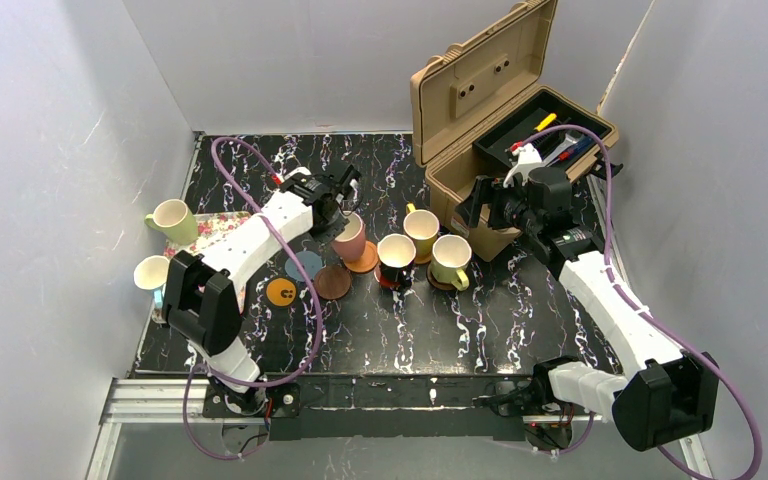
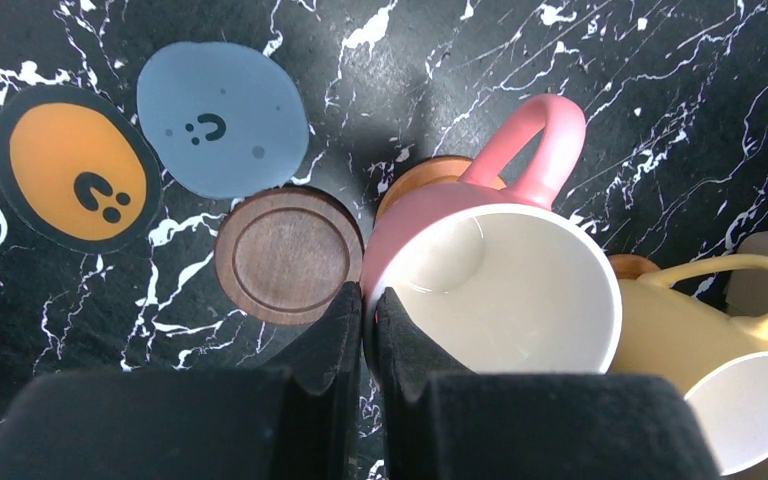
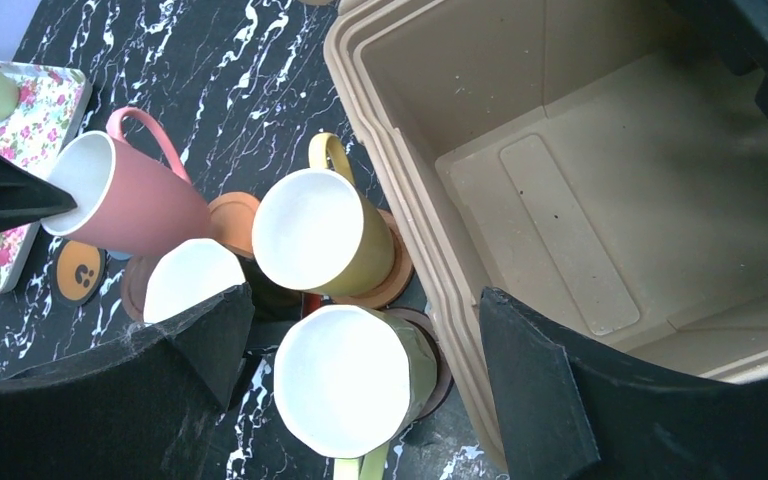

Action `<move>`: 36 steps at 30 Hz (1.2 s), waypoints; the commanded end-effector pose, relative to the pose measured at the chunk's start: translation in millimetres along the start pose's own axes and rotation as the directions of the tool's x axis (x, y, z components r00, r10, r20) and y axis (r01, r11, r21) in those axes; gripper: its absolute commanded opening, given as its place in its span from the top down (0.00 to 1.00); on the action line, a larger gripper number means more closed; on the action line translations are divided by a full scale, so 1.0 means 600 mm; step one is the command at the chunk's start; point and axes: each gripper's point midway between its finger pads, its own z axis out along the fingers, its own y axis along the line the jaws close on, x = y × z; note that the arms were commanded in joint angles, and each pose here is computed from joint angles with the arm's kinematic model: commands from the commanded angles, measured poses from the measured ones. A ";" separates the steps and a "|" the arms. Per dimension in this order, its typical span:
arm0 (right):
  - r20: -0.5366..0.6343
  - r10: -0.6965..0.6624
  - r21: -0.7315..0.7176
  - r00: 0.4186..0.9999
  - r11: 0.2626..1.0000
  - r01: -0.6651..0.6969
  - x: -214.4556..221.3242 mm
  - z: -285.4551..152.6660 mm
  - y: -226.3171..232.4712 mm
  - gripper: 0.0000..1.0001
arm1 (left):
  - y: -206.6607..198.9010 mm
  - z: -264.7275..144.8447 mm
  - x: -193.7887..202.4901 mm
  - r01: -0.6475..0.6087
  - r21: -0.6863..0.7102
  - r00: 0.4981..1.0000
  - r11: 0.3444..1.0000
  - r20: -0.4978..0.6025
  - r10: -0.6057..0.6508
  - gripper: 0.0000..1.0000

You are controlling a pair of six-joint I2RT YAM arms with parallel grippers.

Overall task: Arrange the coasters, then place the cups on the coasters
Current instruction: Place the cup on the coaster.

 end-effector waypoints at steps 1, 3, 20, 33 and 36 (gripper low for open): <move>0.040 -0.008 0.009 0.999 1.000 0.007 -0.015 -0.013 -0.001 0.08 | -0.016 -0.020 -0.020 0.059 0.019 0.996 0.998 0.065 -0.060 1.00; 0.040 -0.010 0.007 0.999 1.000 0.010 -0.015 -0.014 0.000 0.08 | -0.024 -0.018 -0.014 0.051 0.019 0.997 0.998 0.061 -0.052 1.00; 0.044 -0.015 0.010 0.999 1.000 0.014 -0.017 -0.020 0.001 0.08 | -0.041 0.003 0.007 0.020 -0.016 0.997 1.000 0.074 -0.019 1.00; 0.039 -0.014 0.009 0.999 1.000 0.014 -0.014 -0.019 0.000 0.08 | -0.045 0.011 0.015 0.012 -0.027 0.997 1.000 0.071 -0.010 1.00; 0.038 -0.013 0.007 0.999 1.000 0.013 -0.013 -0.019 0.001 0.08 | -0.046 0.014 0.018 0.010 -0.029 0.998 1.000 0.066 -0.008 1.00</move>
